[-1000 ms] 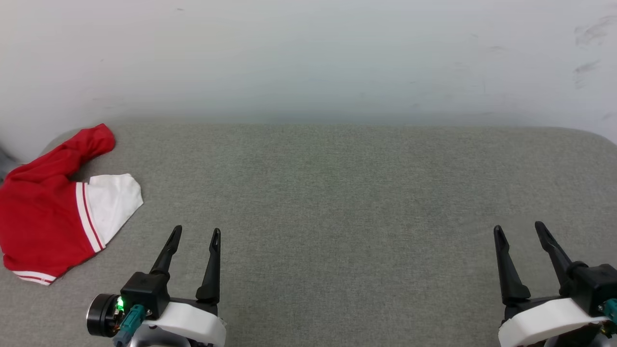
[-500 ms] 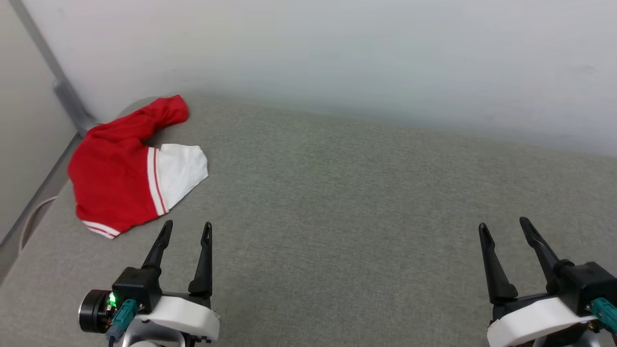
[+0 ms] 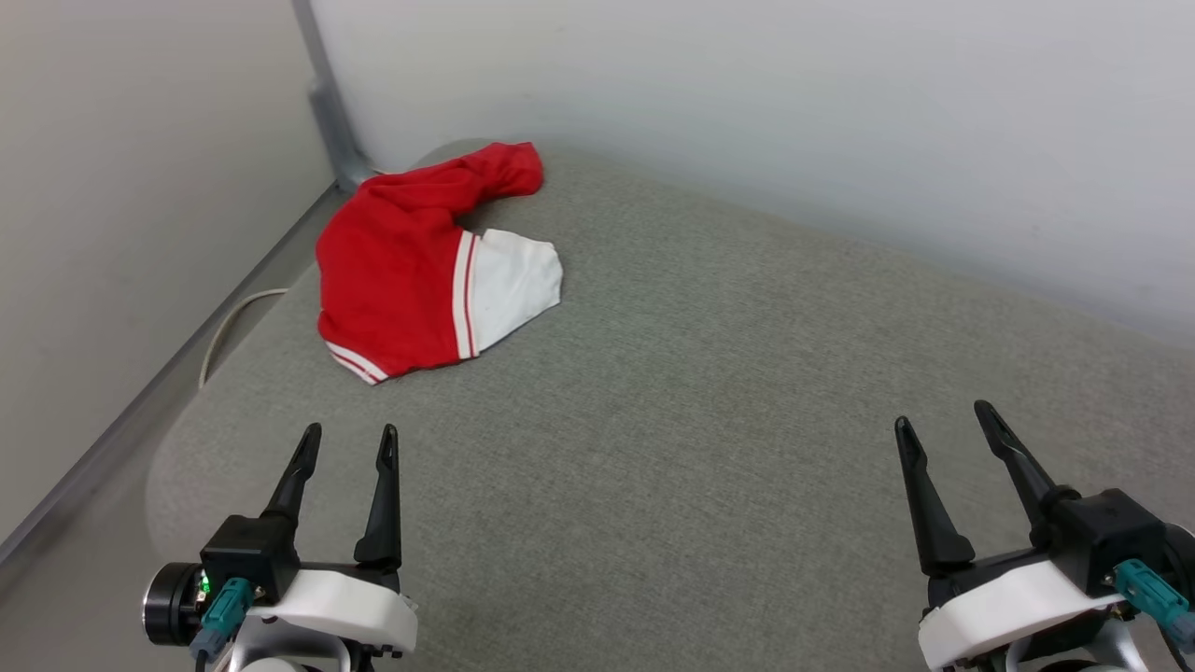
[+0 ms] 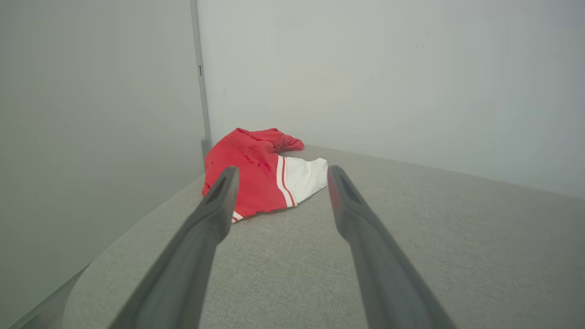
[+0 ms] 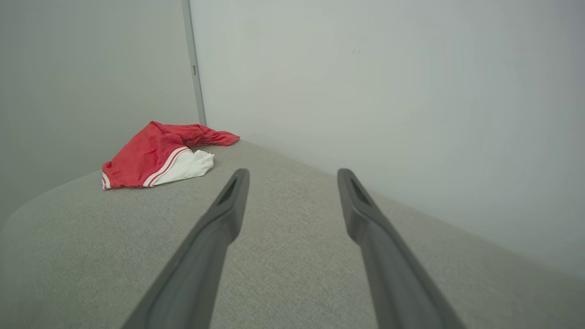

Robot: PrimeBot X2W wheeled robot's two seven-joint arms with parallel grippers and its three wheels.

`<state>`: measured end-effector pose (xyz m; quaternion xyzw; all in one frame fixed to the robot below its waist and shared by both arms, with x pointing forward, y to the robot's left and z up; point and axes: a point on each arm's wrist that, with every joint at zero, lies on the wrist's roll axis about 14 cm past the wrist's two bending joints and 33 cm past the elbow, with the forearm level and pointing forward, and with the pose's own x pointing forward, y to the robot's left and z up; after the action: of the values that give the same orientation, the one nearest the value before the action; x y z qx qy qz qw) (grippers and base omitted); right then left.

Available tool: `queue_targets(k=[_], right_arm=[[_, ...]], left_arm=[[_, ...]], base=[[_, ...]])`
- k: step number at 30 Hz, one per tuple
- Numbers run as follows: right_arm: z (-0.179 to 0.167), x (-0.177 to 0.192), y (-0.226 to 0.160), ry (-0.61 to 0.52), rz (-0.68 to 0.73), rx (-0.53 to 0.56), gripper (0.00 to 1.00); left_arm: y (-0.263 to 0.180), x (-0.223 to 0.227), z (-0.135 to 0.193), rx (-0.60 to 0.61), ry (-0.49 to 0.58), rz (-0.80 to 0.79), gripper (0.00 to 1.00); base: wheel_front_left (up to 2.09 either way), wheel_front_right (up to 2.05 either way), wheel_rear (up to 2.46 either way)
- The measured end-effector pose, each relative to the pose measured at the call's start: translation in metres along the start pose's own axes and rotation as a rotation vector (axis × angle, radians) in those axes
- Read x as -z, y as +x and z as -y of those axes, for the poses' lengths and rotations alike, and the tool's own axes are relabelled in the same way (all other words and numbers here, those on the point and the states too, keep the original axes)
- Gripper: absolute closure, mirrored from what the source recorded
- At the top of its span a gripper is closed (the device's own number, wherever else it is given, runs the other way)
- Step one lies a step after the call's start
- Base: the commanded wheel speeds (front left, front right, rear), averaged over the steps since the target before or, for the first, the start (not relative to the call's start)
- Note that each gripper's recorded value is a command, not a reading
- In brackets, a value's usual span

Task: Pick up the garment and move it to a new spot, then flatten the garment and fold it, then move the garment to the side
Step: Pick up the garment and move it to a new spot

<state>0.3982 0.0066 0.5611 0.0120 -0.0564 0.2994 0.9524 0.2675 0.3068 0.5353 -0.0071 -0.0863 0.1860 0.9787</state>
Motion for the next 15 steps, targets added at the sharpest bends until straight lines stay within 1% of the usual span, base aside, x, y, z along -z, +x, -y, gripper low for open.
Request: queue_targets(k=[7, 15], right_arm=[[-0.028, -0.001, 0.017, 0.018, 0.011, -0.091, 0.00], [-0.032, 0.004, 0.023, 0.028, -0.001, -0.106, 0.00]], left_arm=[[-0.015, -0.006, -0.028, -0.091, 0.007, 0.011, 0.00], [-0.015, -0.007, -0.033, -0.112, 0.009, 0.012, 0.00]], base=[[0.00, 0.00, 0.00], [0.00, 0.00, 0.00]])
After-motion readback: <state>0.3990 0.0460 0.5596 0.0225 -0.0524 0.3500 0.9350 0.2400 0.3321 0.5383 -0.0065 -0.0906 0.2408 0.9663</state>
